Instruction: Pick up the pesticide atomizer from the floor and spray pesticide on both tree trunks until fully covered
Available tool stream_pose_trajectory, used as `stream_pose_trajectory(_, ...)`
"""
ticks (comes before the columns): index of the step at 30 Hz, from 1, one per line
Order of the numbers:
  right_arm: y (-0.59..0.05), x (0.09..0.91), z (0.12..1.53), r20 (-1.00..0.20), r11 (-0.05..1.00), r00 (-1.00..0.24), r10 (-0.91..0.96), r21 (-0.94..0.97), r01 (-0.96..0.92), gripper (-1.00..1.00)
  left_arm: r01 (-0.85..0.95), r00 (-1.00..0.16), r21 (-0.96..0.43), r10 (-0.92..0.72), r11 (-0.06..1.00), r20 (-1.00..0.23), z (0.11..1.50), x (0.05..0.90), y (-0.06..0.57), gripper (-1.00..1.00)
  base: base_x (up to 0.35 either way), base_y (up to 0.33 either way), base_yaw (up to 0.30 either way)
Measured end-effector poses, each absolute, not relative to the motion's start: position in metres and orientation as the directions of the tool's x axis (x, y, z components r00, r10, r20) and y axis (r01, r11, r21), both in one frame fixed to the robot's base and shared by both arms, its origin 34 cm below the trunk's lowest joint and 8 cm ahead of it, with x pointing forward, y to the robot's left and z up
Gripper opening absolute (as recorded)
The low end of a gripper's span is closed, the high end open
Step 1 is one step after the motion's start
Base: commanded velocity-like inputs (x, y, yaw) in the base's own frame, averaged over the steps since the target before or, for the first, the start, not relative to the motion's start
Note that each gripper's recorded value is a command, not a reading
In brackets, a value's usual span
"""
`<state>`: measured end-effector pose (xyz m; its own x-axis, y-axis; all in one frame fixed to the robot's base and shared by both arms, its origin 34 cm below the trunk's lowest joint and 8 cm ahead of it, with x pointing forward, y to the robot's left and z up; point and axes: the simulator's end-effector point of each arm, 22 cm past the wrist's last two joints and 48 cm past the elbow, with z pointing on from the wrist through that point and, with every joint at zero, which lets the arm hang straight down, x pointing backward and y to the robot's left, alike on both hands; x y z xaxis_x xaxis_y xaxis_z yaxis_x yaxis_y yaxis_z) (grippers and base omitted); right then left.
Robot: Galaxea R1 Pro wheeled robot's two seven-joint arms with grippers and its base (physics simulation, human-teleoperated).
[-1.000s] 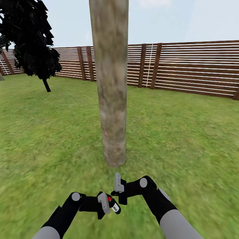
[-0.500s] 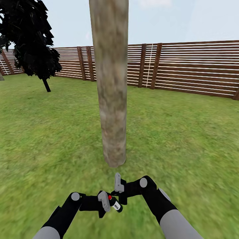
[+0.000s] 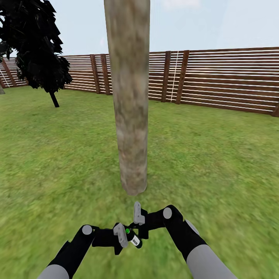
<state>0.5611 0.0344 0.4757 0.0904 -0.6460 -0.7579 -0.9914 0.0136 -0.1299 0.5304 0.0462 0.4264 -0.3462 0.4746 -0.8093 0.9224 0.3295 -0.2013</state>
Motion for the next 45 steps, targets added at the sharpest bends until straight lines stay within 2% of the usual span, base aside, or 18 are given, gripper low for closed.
stream_pose_trajectory(4,0.034,0.561,0.476,-0.757,0.013,0.091,-0.647,-0.13,-0.991,-1.0,0.915,-0.372,-0.216,0.503,0.342,-0.78,0.41,0.522,0.067,-1.0,0.0,0.0,0.0)
stream_pose_trajectory(11,0.034,0.561,0.475,-0.757,0.014,0.09,-0.647,-0.13,-0.991,-1.0,0.903,-0.386,-0.156,0.594,0.401,-0.706,0.385,0.52,0.173,-1.0,0.0,0.0,0.0)
stream_pose_trajectory(12,0.033,0.561,0.475,-0.757,0.014,0.089,-0.648,-0.129,-0.991,1.0,0.899,-0.394,-0.149,0.612,0.412,-0.686,0.381,0.518,0.193,-1.0,0.0,0.0,0.0)
stream_pose_trajectory(19,0.028,0.563,0.471,-0.753,0.026,0.077,-0.653,-0.124,-0.992,1.0,0.883,-0.413,-0.094,0.666,0.46,-0.621,0.377,0.52,0.267,-1.0,0.0,0.0,0.0)
stream_pose_trajectory(21,0.018,0.566,0.464,-0.745,0.051,0.059,-0.664,-0.124,-0.991,1.0,0.845,-0.443,-0.051,0.644,0.532,-0.624,0.377,0.534,0.284,-1.0,0.0,0.0,0.0)
stream_pose_trajectory(23,-0.018,0.578,0.442,-0.722,0.141,-0.012,-0.692,-0.119,-0.983,1.0,0.762,-0.498,0.01,0.596,0.647,-0.63,0.372,0.552,0.31,-1.0,0.0,0.0,0.0)
stream_pose_trajectory(26,-0.096,0.605,0.401,-0.706,0.44,-0.247,-0.664,-0.101,-0.892,1.0,0.598,-0.602,0.076,0.51,0.798,-0.614,0.352,0.557,0.352,-1.0,0.0,0.0,0.0)
stream_pose_trajectory(28,-0.178,0.616,0.361,-0.681,0.72,-0.475,-0.558,-0.114,-0.684,1.0,0.425,-0.693,0.128,0.413,0.896,-0.59,0.329,0.547,0.384,-1.0,0.0,0.0,0.0)
stream_pose_trajectory(29,-0.216,0.612,0.344,-0.657,0.809,-0.558,-0.508,-0.141,-0.571,1.0,0.342,-0.72,0.156,0.366,0.926,-0.59,0.322,0.545,0.393,-1.0,0.0,0.0,0.0)
stream_pose_trajectory(30,-0.282,0.596,0.322,-0.621,0.906,-0.665,-0.415,-0.216,-0.364,1.0,0.224,-0.743,0.207,0.305,0.952,-0.596,0.317,0.547,0.398,-1.0,0.0,0.0,0.0)
stream_pose_trajectory(32,-0.32,0.578,0.312,-0.625,0.948,-0.715,-0.312,-0.253,-0.193,1.0,0.106,-0.762,0.223,0.223,0.969,-0.608,0.312,0.544,0.398,-1.0,0.0,0.0,0.0)
stream_pose_trajectory(34,-0.329,0.553,0.302,-0.637,0.957,-0.72,-0.276,-0.253,-0.142,1.0,0.051,-0.792,0.207,0.166,0.977,-0.587,0.299,0.528,0.394,-1.0,0.0,0.0,0.0)
stream_pose_trajectory(41,-0.335,0.539,0.302,-0.673,0.959,-0.689,-0.268,-0.256,-0.123,1.0,0.047,-0.828,0.193,0.147,0.98,-0.541,0.289,0.514,0.39,-1.0,0.062,-0.009,0.0)
stream_pose_trajectory(45,-0.347,0.512,0.291,-0.67,0.977,-0.724,-0.161,-0.213,-0.021,1.0,0.041,-0.845,0.189,0.135,0.981,-0.517,0.285,0.511,0.386,-1.0,0.261,-0.12,0.0)
